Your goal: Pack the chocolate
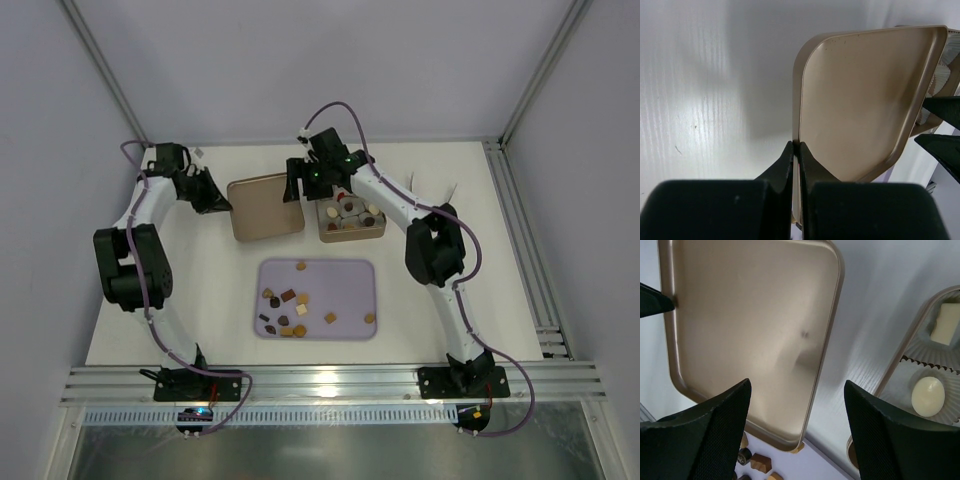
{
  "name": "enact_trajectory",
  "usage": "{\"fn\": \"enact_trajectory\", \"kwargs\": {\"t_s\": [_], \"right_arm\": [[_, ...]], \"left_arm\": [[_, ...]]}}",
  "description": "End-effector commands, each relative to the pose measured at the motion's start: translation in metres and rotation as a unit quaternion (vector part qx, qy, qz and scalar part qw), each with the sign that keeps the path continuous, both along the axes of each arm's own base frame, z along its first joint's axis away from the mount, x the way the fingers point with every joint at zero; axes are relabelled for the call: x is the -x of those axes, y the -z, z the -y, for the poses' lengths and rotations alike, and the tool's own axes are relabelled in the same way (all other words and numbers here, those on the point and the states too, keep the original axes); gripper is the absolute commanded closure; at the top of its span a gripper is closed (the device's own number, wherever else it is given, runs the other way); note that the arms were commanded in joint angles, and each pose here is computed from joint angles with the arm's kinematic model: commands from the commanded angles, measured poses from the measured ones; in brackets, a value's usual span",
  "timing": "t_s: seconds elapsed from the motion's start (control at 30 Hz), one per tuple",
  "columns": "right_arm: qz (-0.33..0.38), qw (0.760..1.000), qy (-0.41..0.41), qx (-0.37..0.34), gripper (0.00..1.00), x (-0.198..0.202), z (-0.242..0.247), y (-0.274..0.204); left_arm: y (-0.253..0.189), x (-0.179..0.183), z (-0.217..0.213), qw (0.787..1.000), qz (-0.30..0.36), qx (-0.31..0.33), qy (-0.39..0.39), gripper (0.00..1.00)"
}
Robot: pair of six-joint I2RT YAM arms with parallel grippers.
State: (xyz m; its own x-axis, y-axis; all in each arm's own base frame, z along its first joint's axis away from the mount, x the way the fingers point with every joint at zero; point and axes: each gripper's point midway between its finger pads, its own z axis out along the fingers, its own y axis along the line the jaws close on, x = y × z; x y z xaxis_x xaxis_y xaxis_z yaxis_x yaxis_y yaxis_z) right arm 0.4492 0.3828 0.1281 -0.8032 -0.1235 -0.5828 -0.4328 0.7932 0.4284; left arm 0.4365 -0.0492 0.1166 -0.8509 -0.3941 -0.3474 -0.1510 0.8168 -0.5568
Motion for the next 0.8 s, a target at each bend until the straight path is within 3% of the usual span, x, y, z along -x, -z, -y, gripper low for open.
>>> {"fn": "enact_trajectory", "kwargs": {"t_s": [0.0, 0.6, 0.77], "right_arm": [[0.011, 0.998, -0.004, -0.059, 0.24, -0.009, -0.014, -0.027], [-0.064, 0.980, -0.039, -0.183, 0.25, 0.008, -0.036, -0.030], [-0.091, 0.970, -0.037, -0.223, 0.39, 0.010, -0.036, -0.039]], "left_arm": [[-0.030, 0.006, 0.005, 0.999, 0.032, 0.019, 0.009, 1.00], [-0.043, 0.010, 0.016, 0.997, 0.050, 0.055, 0.017, 1.00], [-0.043, 0.013, 0.024, 0.997, 0.053, 0.058, 0.027, 1.00]]}}
